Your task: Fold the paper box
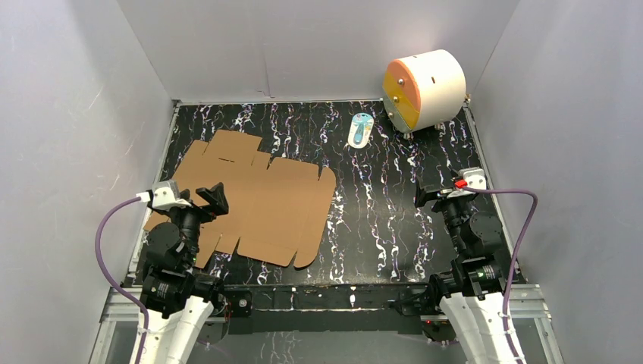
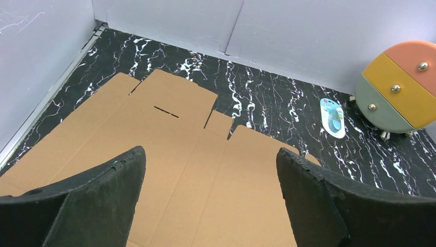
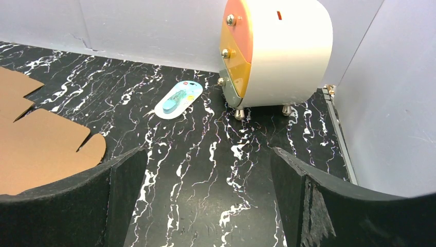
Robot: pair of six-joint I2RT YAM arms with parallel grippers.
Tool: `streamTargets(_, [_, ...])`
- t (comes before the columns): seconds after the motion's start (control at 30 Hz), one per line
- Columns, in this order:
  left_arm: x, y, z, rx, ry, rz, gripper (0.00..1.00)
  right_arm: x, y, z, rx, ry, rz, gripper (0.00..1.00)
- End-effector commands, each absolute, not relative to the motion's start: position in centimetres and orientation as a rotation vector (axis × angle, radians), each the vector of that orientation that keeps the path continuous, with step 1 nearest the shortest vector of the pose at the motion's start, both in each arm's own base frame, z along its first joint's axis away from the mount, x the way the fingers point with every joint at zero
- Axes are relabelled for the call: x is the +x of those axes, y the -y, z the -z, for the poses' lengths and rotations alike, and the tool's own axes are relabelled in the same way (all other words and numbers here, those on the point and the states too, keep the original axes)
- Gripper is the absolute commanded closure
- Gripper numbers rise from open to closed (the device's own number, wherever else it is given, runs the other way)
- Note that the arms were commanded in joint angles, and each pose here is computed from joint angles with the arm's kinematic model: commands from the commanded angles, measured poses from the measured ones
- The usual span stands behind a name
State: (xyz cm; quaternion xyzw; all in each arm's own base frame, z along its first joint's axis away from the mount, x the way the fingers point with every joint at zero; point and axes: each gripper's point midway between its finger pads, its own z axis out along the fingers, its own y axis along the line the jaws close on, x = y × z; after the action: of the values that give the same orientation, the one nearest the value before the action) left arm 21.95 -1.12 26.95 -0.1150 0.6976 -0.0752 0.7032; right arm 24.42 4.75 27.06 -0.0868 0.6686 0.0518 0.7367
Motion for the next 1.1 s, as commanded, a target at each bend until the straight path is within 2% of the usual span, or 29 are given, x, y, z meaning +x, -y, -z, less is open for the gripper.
streamTargets(0.0, [22.2, 0.7, -27.8, -0.277, -1.521, 0.159, 0.05, 24.1, -4.5, -29.5, -0.182, -1.382, -0.102, 0.01])
streamTargets(0.5, [23.8, 2.3, -24.8, -0.376, -1.709, 0.244, 0.04, 24.8, -7.1, -29.8, -0.253, -1.536, -0.242, 0.01])
streamTargets(0.63, [24.0, 2.4, -23.2, -0.430, -1.753, 0.254, 0.04, 26.6, -8.2, -27.2, -0.240, -1.693, -0.303, 0.01])
streamTargets(0.87, [24.2, 2.9, -21.1, -0.467, -1.880, 0.253, 0.04, 28.9, -13.6, -22.2, -0.391, -1.877, -0.596, 0.01])
streamTargets(1.07, [24.3, 3.8, -19.1, -0.520, -1.933, 0.310, 0.04, 30.9, -18.7, -19.0, -0.514, -1.928, -0.809, 0.07])
